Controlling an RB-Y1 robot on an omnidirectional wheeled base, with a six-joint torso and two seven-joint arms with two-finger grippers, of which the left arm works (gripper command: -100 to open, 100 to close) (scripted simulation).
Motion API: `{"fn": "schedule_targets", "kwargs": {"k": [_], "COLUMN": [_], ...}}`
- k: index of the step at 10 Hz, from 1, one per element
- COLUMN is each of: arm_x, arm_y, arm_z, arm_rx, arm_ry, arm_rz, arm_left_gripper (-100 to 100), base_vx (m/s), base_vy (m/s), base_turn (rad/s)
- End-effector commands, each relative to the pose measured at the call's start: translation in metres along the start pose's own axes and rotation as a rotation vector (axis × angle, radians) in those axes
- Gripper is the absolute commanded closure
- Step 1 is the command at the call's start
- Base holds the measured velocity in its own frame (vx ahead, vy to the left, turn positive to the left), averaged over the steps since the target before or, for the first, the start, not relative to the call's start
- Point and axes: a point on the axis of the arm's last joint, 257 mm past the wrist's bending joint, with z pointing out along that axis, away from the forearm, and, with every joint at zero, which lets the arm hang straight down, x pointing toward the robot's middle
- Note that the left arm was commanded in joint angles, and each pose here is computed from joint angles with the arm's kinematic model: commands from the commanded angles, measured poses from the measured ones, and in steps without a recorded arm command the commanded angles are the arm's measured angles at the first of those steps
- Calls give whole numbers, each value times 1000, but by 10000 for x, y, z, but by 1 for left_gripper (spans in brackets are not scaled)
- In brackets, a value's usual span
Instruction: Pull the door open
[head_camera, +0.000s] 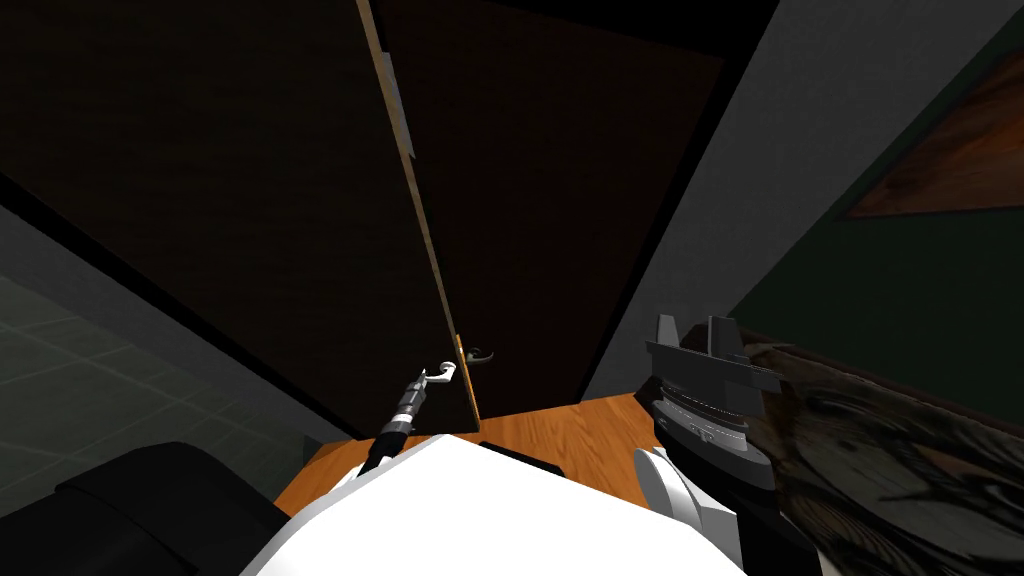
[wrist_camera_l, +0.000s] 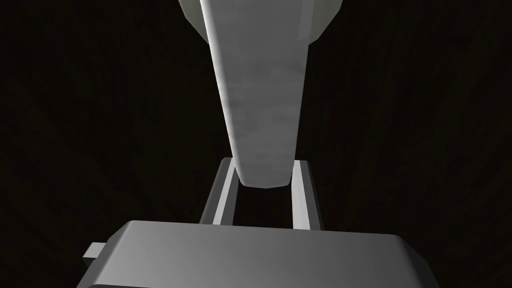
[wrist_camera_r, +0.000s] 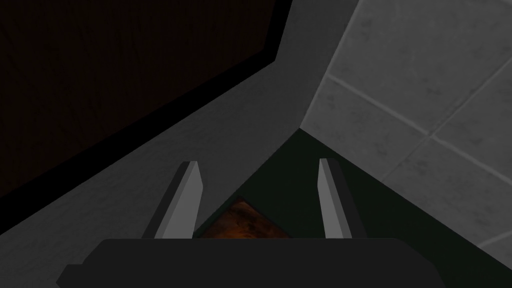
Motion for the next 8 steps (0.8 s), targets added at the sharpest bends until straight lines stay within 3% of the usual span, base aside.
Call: {"fn": "schedule_targets", "kwargs": {"k": [1,3,4,8], "arm_x": [-204,-187,-96,201], "arm_y": [38,19,1,-39], "arm_z": [-77,-125,-137,-141], "arm_rx": [-16,-10,-2,19], "arm_ry": [-19,6,35,111], "arm_rz": [17,18,12,-12], "arm_left_gripper": [100,100,100,100], "base_vx": [-176,-181,-212,-129], "base_vy": [-42,-56,-14,44], "base_turn": [-41,-84,-160,-123]}}
